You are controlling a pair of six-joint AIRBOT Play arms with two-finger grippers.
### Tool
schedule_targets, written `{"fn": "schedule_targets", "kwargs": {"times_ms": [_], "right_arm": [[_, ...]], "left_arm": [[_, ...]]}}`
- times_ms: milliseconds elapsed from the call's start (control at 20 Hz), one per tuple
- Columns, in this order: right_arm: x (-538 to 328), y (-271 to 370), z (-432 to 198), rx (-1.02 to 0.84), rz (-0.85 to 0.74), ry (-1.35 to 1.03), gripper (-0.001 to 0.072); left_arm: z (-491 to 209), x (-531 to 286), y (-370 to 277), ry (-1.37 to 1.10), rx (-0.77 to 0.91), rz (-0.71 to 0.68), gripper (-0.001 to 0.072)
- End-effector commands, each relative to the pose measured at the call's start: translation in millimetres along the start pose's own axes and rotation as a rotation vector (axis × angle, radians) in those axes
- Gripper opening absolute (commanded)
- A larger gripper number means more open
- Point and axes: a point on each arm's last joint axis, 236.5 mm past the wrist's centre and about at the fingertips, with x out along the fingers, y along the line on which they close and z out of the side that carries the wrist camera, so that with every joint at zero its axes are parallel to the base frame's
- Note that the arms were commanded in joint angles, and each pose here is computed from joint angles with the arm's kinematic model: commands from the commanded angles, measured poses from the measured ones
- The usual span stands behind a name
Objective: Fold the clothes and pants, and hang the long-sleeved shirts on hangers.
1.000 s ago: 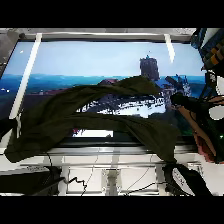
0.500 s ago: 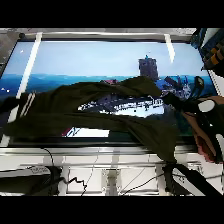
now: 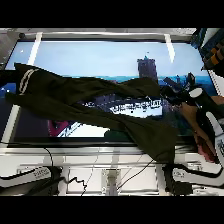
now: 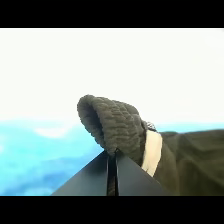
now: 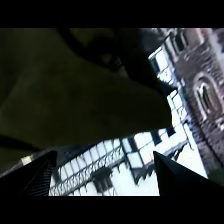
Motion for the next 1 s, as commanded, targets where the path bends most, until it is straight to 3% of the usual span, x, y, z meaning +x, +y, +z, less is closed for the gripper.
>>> {"fn": "schedule_targets", "kwargs": {"times_ms": [0,300,500,650,850,950], "right_arm": [[27,-15,12,0.096,-0.032,0.027,0.0672],[30,-38,6,-0.155,-0.093,0.073,0.0674],[38,-38,18,-0.129,-0.085,0.017,0.0667],[47,-34,7,-0.109,-0.068,0.049,0.0491],[43,-2,10,-0.136,-0.018,0.052,0.0019],[21,24,26,-0.21,0.024,0.035,0.0015]], "left_arm": [[12,2,-4,-0.025,0.031,0.021,0.0037],[12,3,-5,-0.024,0.032,0.019,0.0037],[12,3,-5,-0.024,0.032,0.019,0.0037],[12,3,-5,-0.024,0.032,0.019,0.0037],[12,3,-5,-0.024,0.032,0.019,0.0037],[13,3,-5,-0.026,0.033,0.02,0.0037]]}}
